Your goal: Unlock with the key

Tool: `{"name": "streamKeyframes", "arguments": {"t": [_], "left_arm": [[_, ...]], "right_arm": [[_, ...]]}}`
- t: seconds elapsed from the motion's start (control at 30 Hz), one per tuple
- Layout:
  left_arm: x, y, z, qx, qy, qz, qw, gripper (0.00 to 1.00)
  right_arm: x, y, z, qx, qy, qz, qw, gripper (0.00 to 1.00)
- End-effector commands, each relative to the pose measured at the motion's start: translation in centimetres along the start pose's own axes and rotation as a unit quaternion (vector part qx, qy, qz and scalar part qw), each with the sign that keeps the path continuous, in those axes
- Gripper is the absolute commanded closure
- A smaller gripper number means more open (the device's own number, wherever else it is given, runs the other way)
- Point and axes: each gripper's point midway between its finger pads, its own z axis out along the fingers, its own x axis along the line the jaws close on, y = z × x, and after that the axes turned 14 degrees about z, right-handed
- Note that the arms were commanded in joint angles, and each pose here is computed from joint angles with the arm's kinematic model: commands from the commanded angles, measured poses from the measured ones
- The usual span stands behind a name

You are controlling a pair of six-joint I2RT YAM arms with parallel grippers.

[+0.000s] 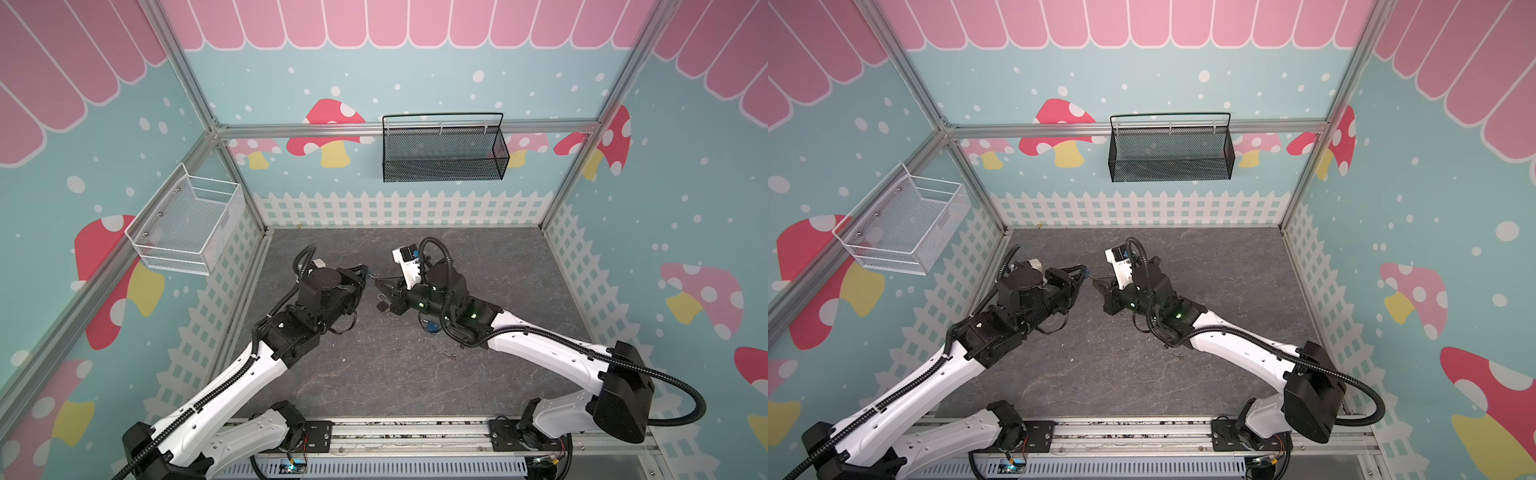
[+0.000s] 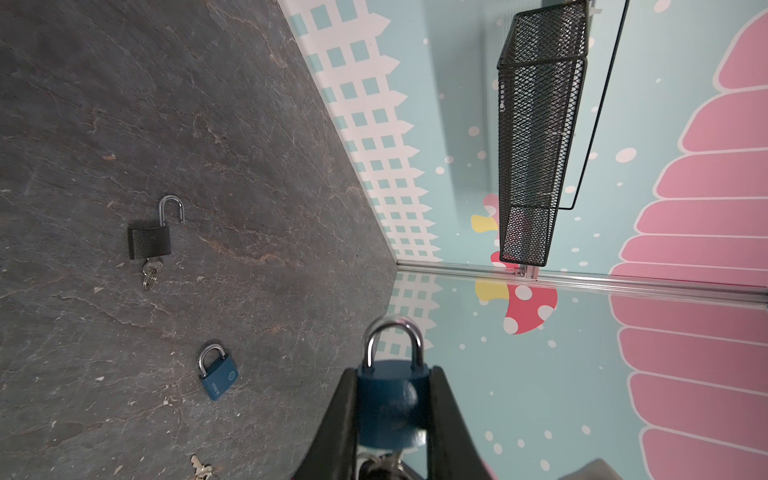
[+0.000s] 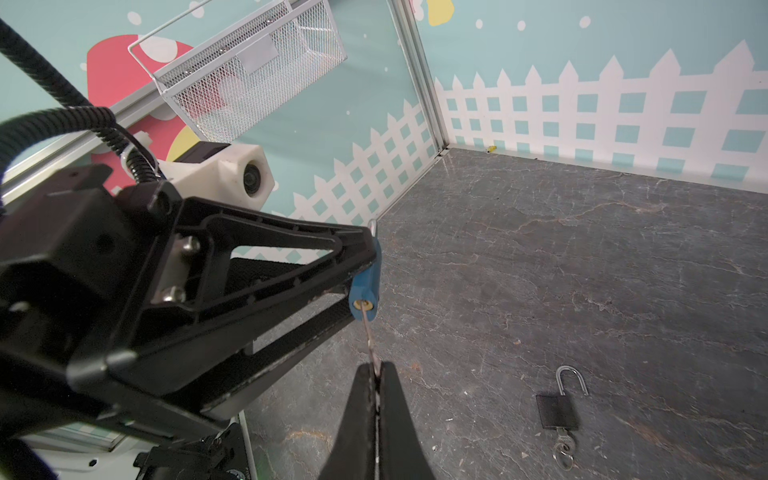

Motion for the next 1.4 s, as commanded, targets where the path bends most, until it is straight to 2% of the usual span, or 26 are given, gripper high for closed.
{"name": "streamKeyframes", "arguments": {"t": [0.0, 0.4, 0.6, 0.77, 1.0, 1.2, 1.37], "left_arm": [[-0.3, 0.4, -0.4, -0.007, -0.009, 0.001, 1.0, 1.0], [-1.0, 0.4, -0.3, -0.009, -0.02, 0.006, 1.0, 1.0], [0.2, 0.0, 0.2, -0.008, 0.008, 0.033, 0.999, 1.0], [1.0, -0.1, 0.2, -0.016, 0.038, 0.062, 0.997, 1.0], [0.6, -0.2, 0.4, -0.023, 0.022, 0.014, 0.999, 1.0], [-0.9, -1.2, 1.3, -0.002, -0.018, -0.045, 0.999, 1.0], [-0.4, -1.1, 0.9, -0.011, -0.01, -0.051, 0.999, 1.0]], "right_arm": [[0.1, 0.9, 0.0, -0.012, 0.001, 0.009, 1.0, 1.0], [-0.5, 0.1, 1.2, 0.002, -0.005, 0.008, 1.0, 1.0], [1.2, 2.5, 0.3, -0.019, 0.008, 0.006, 1.0, 1.0], [2.0, 2.3, 0.6, -0.004, 0.024, 0.025, 0.999, 1.0], [2.4, 0.8, 1.0, 0.001, 0.032, 0.046, 0.998, 1.0], [1.7, 0.3, 0.8, -0.04, 0.017, 0.047, 0.998, 1.0], [2.1, 1.2, -0.2, -0.075, 0.016, 0.029, 0.997, 1.0]]}}
